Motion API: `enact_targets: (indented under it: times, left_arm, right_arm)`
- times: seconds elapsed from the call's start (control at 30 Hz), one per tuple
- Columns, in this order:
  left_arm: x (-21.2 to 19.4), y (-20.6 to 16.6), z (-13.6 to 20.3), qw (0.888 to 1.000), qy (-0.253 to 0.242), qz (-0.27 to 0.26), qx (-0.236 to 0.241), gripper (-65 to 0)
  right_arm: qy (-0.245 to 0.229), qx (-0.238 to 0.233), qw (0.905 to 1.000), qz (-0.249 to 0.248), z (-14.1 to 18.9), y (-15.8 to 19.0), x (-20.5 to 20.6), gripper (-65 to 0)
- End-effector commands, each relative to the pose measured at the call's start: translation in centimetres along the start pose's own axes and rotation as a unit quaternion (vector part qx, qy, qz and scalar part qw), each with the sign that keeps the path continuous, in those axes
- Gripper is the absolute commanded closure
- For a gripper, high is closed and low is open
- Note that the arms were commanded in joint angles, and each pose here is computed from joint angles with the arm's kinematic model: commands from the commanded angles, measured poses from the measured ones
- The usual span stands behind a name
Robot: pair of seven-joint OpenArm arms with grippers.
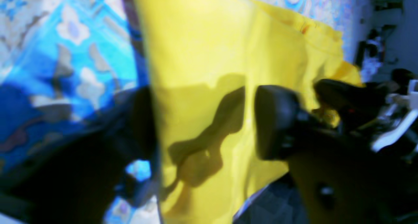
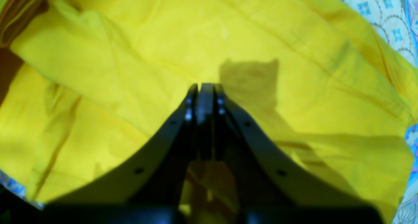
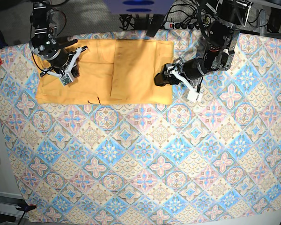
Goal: Fold the T-shirt properly
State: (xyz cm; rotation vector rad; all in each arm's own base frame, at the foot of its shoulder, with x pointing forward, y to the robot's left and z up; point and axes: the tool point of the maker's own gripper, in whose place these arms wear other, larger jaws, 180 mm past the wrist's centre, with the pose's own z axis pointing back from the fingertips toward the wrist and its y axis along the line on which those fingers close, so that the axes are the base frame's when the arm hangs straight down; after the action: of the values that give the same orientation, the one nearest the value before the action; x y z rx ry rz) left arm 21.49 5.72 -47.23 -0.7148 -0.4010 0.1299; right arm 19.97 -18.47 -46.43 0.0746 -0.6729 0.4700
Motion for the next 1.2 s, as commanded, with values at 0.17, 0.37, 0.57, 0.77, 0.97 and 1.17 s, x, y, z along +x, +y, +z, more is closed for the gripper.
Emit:
enact_targets:
  times: [0.17,0.37,0.57,0.77,0.97,1.17]
  left_arm:
    - [-2.0,0.9,0.2,0.999,0.038,0.004,0.019,-4.4]
    - [-1.4,0.9,0.4,0.999,0.03,0.0,0.019,-3.6]
    - [1.5,2.0,3.3,0.999,-0.015,-0.014,0.036,-3.6]
    - [2.4,3.8,5.7,0.998,-0.025,-0.005,0.059,-3.6]
    - [3.4,4.3,7.4,0.996,-0.045,-0.012,0.071,-3.6]
    - [3.3,4.4,7.6,0.996,-0.042,-0.017,0.073,-3.6]
  right_arm:
    - [-0.018,-0.007,0.9998,0.005,0.3,-0.6,1.1,-0.7]
    - [-0.017,-0.008,0.9998,0.004,0.3,-0.7,0.9,-0.7]
    - [-0.025,-0.011,0.9996,0.008,0.5,-0.8,1.6,-0.8]
    - [-0.051,-0.026,0.9982,0.019,1.6,-1.5,3.7,-7.4]
    - [-0.056,-0.057,0.9967,0.013,2.9,-3.7,3.8,-11.3]
    - [-0.02,-0.064,0.9977,0.006,2.9,-4.3,2.6,-16.5]
